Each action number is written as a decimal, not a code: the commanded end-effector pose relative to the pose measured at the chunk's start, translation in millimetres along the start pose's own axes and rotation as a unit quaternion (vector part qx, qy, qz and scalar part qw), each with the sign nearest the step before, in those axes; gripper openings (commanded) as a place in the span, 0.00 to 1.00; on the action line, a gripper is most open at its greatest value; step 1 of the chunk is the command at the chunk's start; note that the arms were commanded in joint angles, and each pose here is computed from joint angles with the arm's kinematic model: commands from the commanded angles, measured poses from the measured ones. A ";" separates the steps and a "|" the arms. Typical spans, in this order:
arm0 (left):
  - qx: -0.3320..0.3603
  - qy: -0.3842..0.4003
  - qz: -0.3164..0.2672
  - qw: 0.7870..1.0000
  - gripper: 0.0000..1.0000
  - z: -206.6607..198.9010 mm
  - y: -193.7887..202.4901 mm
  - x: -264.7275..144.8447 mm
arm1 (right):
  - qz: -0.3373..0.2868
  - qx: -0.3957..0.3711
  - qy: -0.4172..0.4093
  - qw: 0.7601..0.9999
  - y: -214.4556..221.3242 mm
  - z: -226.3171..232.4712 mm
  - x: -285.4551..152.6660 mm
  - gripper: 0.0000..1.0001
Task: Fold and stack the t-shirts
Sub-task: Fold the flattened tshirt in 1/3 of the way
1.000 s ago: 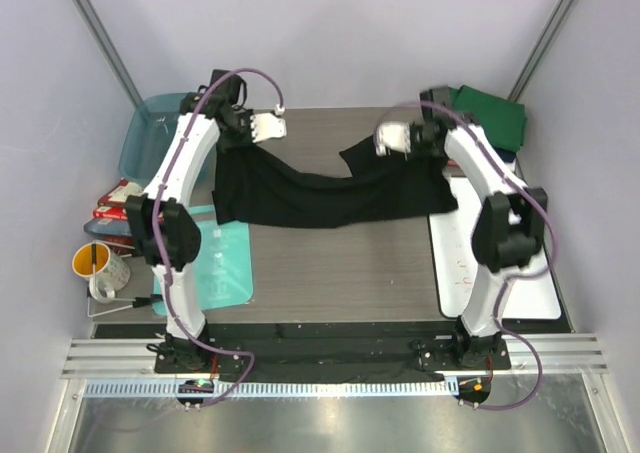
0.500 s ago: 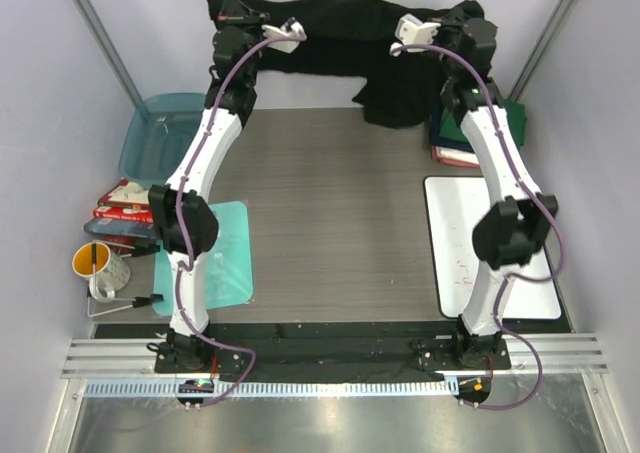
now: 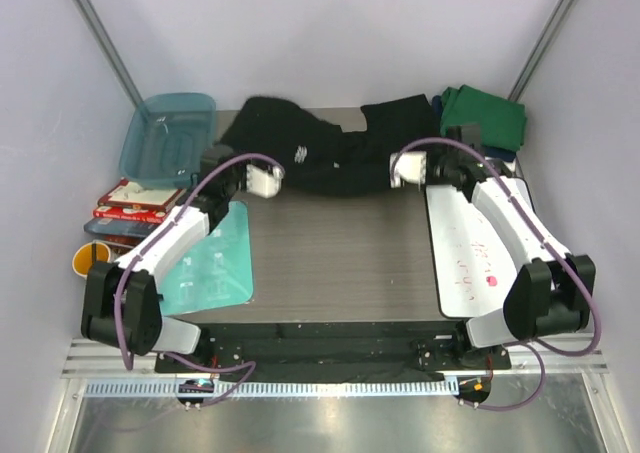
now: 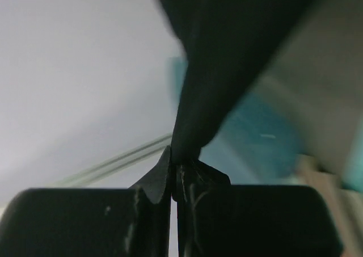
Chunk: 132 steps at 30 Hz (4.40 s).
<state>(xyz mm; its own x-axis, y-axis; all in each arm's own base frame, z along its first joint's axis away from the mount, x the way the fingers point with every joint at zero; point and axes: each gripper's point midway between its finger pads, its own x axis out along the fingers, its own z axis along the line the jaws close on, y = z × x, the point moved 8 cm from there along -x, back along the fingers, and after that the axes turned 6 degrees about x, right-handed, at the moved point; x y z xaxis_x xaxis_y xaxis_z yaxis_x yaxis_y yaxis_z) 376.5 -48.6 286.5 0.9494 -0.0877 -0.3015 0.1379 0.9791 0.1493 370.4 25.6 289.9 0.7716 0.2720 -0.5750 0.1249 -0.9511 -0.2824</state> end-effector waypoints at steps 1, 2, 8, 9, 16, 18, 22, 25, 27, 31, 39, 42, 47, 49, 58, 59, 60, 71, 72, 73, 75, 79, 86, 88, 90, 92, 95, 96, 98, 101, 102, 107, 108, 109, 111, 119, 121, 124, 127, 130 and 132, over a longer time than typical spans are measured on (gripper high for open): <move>0.002 0.294 -0.063 0.954 0.00 -139.7 -4.1 -13.8 | 0.043 -0.010 -0.306 0.951 24.9 126.1 -14.8 0.01; 0.014 0.328 -0.060 0.943 0.00 -153.8 -3.1 -15.4 | 0.049 -0.009 -0.329 0.943 27.0 135.2 -18.4 0.01; -0.016 0.536 -0.070 0.841 0.00 -213.8 1.0 -29.1 | 0.077 -0.021 -0.455 0.887 32.2 175.9 -37.1 0.30; -0.011 0.553 -0.075 0.829 0.00 -214.8 0.8 -32.5 | 0.091 -0.023 -0.478 0.874 33.4 181.0 -42.8 0.48; 0.025 0.642 -0.106 0.759 0.62 -205.0 3.6 -48.6 | 0.129 -0.027 -0.524 0.842 36.8 191.2 -56.5 0.81; 0.032 0.658 -0.106 0.745 0.71 -191.2 6.0 -49.7 | 0.131 -0.029 -0.507 0.851 36.9 186.7 -55.2 0.82; 0.016 0.640 -0.130 0.757 0.92 -145.5 8.1 -41.6 | 0.138 0.009 -0.445 0.885 31.4 161.9 -33.5 0.81; -0.016 0.584 -0.126 0.802 0.93 -109.7 10.4 -16.3 | 0.143 0.087 -0.360 0.918 28.0 131.2 -0.3 0.77; -0.035 0.525 -0.101 0.845 0.93 -95.4 14.5 10.3 | 0.158 0.145 -0.298 0.930 31.5 112.1 28.3 0.71; -0.016 0.507 -0.061 0.860 0.93 -112.3 22.0 45.4 | 0.175 0.202 -0.274 0.924 36.5 98.3 64.9 0.56; -0.015 0.510 -0.067 0.857 0.76 -135.3 22.3 64.6 | 0.183 0.197 -0.245 0.931 42.5 82.5 91.4 0.03; -0.021 0.484 -0.042 0.874 0.70 -138.0 24.5 81.5 | 0.184 0.218 -0.209 0.935 47.5 72.1 103.5 0.01; -0.021 0.463 -0.005 0.886 0.69 -138.0 31.1 98.2 | 0.189 0.228 -0.208 0.932 53.3 72.4 113.9 0.01; -0.017 0.450 0.002 0.893 0.67 -141.6 31.6 105.3 | 0.193 0.229 -0.214 0.930 54.9 77.0 117.1 0.01; -0.011 0.459 -0.007 0.888 0.56 -155.0 27.8 115.8 | 0.163 0.233 -0.303 0.910 38.8 68.9 97.4 0.01; -0.006 0.462 -0.005 0.887 0.56 -156.5 27.7 116.1 | 0.164 0.234 -0.334 0.898 34.4 70.1 89.0 0.01; -0.001 0.465 -0.004 0.885 0.55 -159.5 27.8 116.7 | 0.167 0.235 -0.349 0.892 33.7 73.1 88.1 0.01; 0.042 0.544 0.004 0.838 0.49 -181.7 29.5 96.7 | 0.207 0.232 -0.397 0.864 45.1 105.2 95.7 0.01; 0.041 0.540 0.005 0.840 0.50 -181.5 29.4 96.4 | 0.207 0.231 -0.395 0.865 44.9 103.8 95.0 0.01; 0.034 0.536 0.008 0.844 0.51 -181.3 29.3 96.6 | 0.206 0.228 -0.395 0.865 44.4 103.4 95.0 0.01; 0.029 0.530 0.012 0.847 0.51 -176.9 30.0 96.1 | 0.206 0.222 -0.392 0.869 43.7 100.2 93.2 0.01; 0.020 0.532 0.013 0.847 0.49 -173.5 29.9 92.7 | 0.205 0.216 -0.398 0.868 42.4 99.8 89.3 0.01; 0.025 0.536 0.005 0.844 0.49 -173.1 28.9 85.6 | 0.210 0.184 -0.450 0.848 37.2 114.9 83.7 0.01; -0.001 0.510 0.002 0.860 0.54 -160.3 27.6 86.7 | 0.189 0.189 -0.434 0.861 30.9 104.0 80.0 0.01; -0.048 0.463 0.010 0.885 0.65 -138.7 27.8 93.0 | 0.168 0.194 -0.409 0.876 23.5 91.9 76.8 0.09; -0.071 0.415 0.005 0.907 0.97 -116.4 28.1 94.3 | 0.149 0.190 -0.379 0.894 13.3 77.7 67.1 0.29; -0.089 0.354 0.008 0.931 1.00 -94.0 30.5 93.3 | 0.130 0.177 -0.349 0.911 -1.2 67.0 55.8 0.45; -0.100 0.340 0.012 0.935 1.00 -89.0 31.0 92.6 | 0.125 0.174 -0.344 0.914 -7.1 66.4 54.8 0.49; -0.109 0.314 0.014 0.943 1.00 -78.1 32.5 89.8 | 0.115 0.170 -0.336 0.919 -16.1 62.8 45.6 0.52; -0.120 0.287 0.017 0.950 1.00 -69.4 34.4 82.3 | 0.104 0.157 -0.350 0.918 -29.9 67.3 34.9 0.41; -0.128 0.284 0.002 0.950 1.00 -67.1 31.8 79.0 | 0.102 0.157 -0.372 0.909 -34.2 73.2 27.2 0.35; -0.113 0.385 -0.109 0.910 0.48 -95.7 10.0 36.9 | 0.121 0.136 -0.467 0.865 -44.4 115.6 9.1 0.01; -0.104 0.394 -0.124 0.905 0.30 -99.0 8.0 28.0 | 0.128 0.132 -0.483 0.856 -41.2 127.3 5.1 0.01; -0.096 0.416 -0.140 0.893 0.01 -114.1 4.0 19.5 | 0.130 0.127 -0.489 0.853 -40.9 132.8 3.3 0.01; -0.060 0.447 -0.164 0.877 0.00 -129.2 1.2 7.5 | 0.131 0.120 -0.500 0.848 -40.9 142.6 0.3 0.01; -0.037 0.535 -0.184 0.824 0.00 -164.2 -3.2 -8.6 | 0.165 0.123 -0.543 0.814 -31.5 176.4 -5.6 0.01; -0.029 0.545 -0.185 0.818 0.00 -169.6 -3.1 -7.9 | 0.171 0.126 -0.551 0.807 -29.3 185.0 -6.2 0.01; -0.023 0.565 -0.185 0.804 0.00 -177.8 -3.1 -6.6 | 0.173 0.134 -0.563 0.797 -30.4 192.4 -3.1 0.01; -0.024 0.579 -0.187 0.793 0.00 -184.8 -4.2 -4.3 | 0.172 0.141 -0.567 0.793 -33.2 196.4 2.3 0.01; -0.030 0.583 -0.184 0.791 0.00 -193.4 -5.9 -0.4 | 0.173 0.148 -0.563 0.795 -33.4 198.3 10.5 0.01; -0.030 0.590 -0.180 0.787 0.00 -202.9 -7.5 0.8 | 0.175 0.149 -0.557 0.798 -32.0 201.7 19.0 0.01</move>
<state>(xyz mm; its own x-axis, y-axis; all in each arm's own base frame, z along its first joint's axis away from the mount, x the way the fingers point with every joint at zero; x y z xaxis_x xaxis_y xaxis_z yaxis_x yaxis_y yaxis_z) 319.5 -18.7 100.6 -0.0562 -0.1653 -0.9846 0.2876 0.9417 -0.1745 253.5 85.7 140.1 -0.3148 0.1036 -0.9435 -0.2323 -0.9722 -0.0292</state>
